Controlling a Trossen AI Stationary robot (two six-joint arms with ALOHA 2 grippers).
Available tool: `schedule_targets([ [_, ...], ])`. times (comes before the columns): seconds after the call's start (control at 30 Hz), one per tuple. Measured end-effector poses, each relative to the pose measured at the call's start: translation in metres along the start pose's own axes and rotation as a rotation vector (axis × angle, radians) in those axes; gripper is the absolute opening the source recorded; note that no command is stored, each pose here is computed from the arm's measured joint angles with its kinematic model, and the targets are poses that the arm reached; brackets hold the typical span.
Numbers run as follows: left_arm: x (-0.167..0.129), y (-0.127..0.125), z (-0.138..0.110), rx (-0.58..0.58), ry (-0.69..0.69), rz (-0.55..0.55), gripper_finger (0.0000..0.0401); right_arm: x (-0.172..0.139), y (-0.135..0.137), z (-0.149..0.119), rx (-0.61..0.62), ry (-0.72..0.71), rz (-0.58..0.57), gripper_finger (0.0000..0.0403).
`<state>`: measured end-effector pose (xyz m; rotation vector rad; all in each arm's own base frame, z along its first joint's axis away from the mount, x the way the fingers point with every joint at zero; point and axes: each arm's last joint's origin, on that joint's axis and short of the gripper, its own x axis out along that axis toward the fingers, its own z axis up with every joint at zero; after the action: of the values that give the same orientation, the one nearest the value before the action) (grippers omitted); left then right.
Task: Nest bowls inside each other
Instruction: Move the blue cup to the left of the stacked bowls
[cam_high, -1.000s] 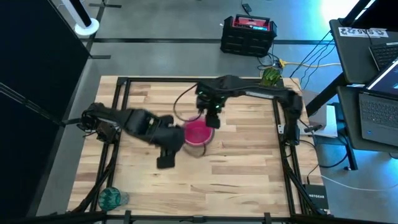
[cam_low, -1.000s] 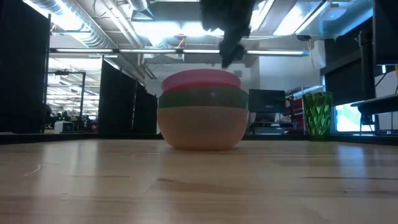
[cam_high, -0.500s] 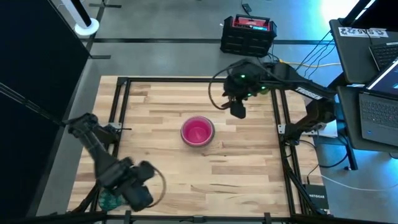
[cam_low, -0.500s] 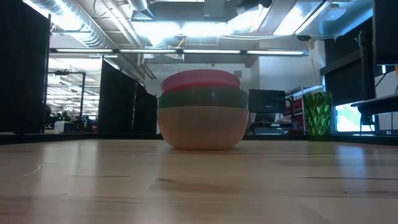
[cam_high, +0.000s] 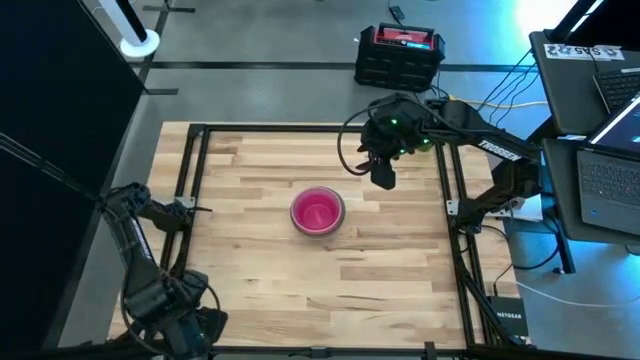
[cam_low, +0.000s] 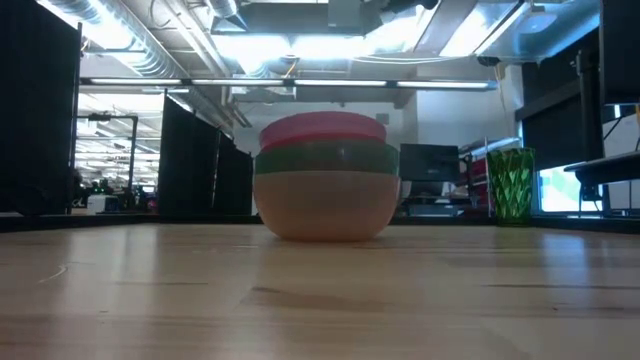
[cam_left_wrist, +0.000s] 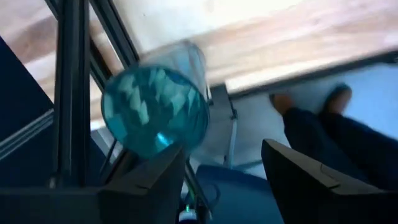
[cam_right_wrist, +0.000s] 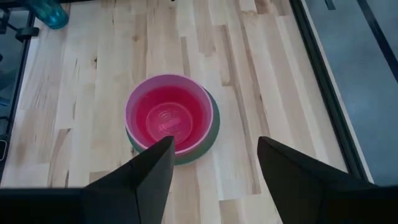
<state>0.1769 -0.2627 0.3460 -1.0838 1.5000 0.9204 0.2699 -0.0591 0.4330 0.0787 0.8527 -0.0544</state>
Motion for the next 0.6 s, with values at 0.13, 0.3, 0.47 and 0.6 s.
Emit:
schedule_targets([
  [0.13,0.01,-0.001,0.002,-0.014,-0.013,0.018,0.0198,0.0,0.0,0.0,0.003,0.0,0.0,0.0217],
  [0.3,0.028,-0.007,0.001,-0.008,0.003,-0.002,0.0198,0.0,0.0,0.0,0.005,0.005,0.001,0.0217],
  [0.47,0.038,-0.008,0.002,-0.01,-0.003,0.005,0.0198,0.0,0.0,0.0,0.005,0.005,0.002,0.0217],
  [0.6,0.048,-0.008,0.002,-0.004,0.002,0.01,0.0197,0.0,0.0,0.0,0.002,0.005,0.003,0.0217],
])
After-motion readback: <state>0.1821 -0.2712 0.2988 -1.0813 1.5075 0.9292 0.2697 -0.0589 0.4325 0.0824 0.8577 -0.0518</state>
